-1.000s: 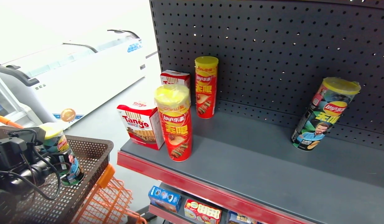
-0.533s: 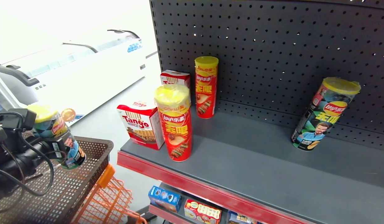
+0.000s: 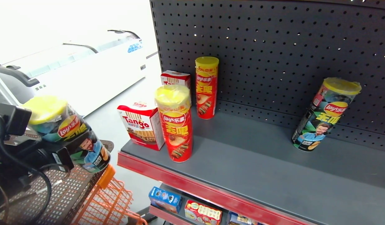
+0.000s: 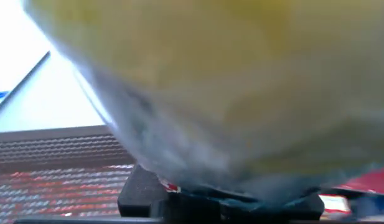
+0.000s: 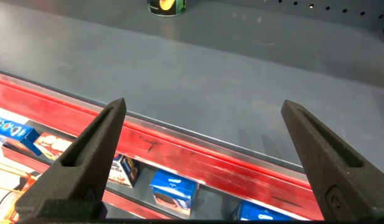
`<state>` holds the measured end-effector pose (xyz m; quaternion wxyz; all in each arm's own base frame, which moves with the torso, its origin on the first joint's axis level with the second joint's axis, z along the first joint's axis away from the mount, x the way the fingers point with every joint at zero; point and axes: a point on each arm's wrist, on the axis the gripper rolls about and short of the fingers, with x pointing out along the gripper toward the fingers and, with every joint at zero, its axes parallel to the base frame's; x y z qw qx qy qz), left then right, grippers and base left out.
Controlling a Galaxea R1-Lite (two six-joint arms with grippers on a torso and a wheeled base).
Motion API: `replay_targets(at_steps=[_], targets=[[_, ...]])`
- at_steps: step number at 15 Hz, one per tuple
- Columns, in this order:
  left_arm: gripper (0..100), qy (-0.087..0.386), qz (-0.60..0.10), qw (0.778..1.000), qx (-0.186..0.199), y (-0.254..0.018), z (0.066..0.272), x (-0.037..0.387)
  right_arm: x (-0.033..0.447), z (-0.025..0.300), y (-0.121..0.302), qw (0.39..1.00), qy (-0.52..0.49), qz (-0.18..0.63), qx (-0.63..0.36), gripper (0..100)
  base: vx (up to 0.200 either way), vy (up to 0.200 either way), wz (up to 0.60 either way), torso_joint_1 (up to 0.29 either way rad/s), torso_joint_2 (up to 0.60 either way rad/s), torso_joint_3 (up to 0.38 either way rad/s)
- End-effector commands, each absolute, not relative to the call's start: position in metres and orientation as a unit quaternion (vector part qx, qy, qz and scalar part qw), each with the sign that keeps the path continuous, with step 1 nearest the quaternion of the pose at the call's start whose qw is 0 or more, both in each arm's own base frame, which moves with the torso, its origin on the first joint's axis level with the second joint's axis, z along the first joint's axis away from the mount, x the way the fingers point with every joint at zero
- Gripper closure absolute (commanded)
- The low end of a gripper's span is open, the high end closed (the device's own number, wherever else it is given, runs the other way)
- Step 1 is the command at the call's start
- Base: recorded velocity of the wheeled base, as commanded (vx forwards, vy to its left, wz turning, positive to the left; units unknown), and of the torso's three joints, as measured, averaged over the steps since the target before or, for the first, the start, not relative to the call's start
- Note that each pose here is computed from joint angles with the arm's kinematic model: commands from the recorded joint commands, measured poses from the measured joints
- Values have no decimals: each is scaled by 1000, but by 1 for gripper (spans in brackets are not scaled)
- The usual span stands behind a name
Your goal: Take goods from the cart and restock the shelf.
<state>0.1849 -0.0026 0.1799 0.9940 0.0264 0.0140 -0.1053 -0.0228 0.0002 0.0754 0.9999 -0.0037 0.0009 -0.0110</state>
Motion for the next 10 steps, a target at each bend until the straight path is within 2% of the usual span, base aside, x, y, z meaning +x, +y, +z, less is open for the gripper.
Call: replay_targets(at_steps=[1,4,8,9,10], targets=[[100,-17,-159,987,15,-20,190,159,-23,75,0,1000,2,-11,-4,0,0,0,0,0,0,0],[100,-14,-203,979,16,-31,191,142,-23,75,0,1000,2,-11,-4,0,0,0,0,0,0,0],[100,-14,-225,974,14,-36,202,135,-23,75,0,1000,2,-11,-4,0,0,0,0,0,0,0],[100,-11,-229,973,14,-37,202,132,-23,75,0,1000,2,-11,-4,0,0,0,0,0,0,0],[100,9,-262,965,15,-44,200,124,-23,75,0,1000,2,-11,-4,0,0,0,0,0,0,0]])
